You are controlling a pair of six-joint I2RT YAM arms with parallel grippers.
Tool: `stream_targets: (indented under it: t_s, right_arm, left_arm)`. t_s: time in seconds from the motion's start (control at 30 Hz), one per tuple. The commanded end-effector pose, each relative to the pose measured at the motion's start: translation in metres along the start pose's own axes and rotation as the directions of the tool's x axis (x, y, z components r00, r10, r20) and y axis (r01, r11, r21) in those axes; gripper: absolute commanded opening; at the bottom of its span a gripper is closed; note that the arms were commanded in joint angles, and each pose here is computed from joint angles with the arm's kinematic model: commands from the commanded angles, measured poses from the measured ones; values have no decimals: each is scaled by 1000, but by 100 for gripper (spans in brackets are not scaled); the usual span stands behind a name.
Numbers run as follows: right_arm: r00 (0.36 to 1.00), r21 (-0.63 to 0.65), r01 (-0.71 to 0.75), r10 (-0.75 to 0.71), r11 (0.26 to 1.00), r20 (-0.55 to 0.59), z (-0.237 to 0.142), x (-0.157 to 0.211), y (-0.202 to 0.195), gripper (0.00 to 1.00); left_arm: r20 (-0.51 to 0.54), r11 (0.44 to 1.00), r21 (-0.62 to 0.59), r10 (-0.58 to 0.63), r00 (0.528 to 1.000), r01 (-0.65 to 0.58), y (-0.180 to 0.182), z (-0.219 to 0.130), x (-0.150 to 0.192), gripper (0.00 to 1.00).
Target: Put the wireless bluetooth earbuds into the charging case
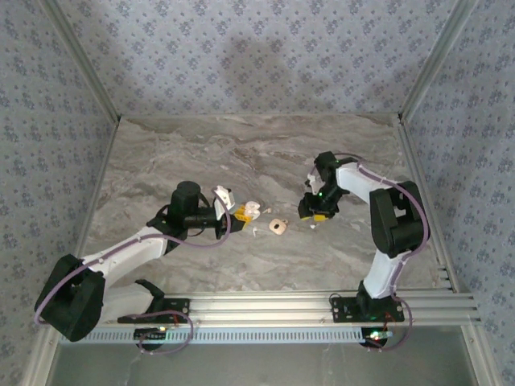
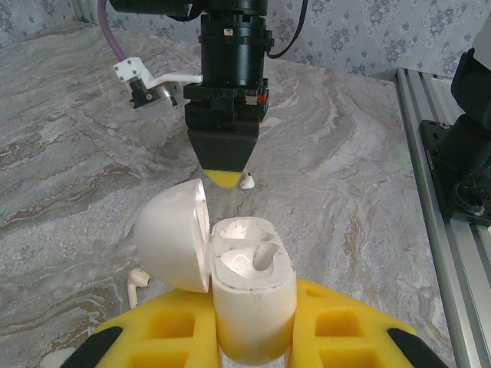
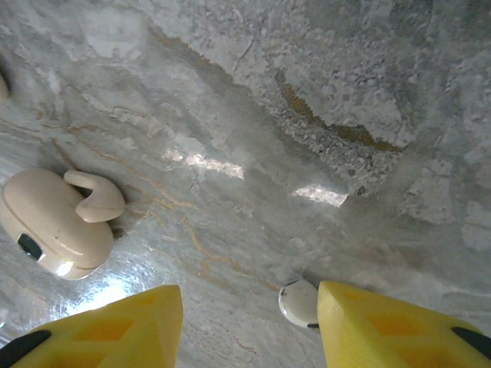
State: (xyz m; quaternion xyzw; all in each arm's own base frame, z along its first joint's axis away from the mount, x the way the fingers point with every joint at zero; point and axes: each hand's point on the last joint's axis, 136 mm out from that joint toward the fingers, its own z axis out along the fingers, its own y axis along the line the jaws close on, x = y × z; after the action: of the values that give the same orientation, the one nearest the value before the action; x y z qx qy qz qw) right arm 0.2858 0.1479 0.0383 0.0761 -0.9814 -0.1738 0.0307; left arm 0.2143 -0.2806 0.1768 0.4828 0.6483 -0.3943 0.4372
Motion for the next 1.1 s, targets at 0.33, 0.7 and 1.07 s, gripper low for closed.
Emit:
stream_targets:
  t_s: [0.33,0.7,1.07]
  right_arm:
    - [996,58,23,-18,998,-91,15,20,-12,51]
    - [988,52,19,-11,998,-154,13,42,-6,48]
    - [998,173,4,7,985,-65,-35,28,-3,44]
  left_arm:
    - [14,1000,4,3,1000,-3,1,0,-9,18]
    - [13,1000,1,-1,1000,1,1,-1,-9,18]
    - [17,1000,5,-2,1000,2,1,-1,-11,18]
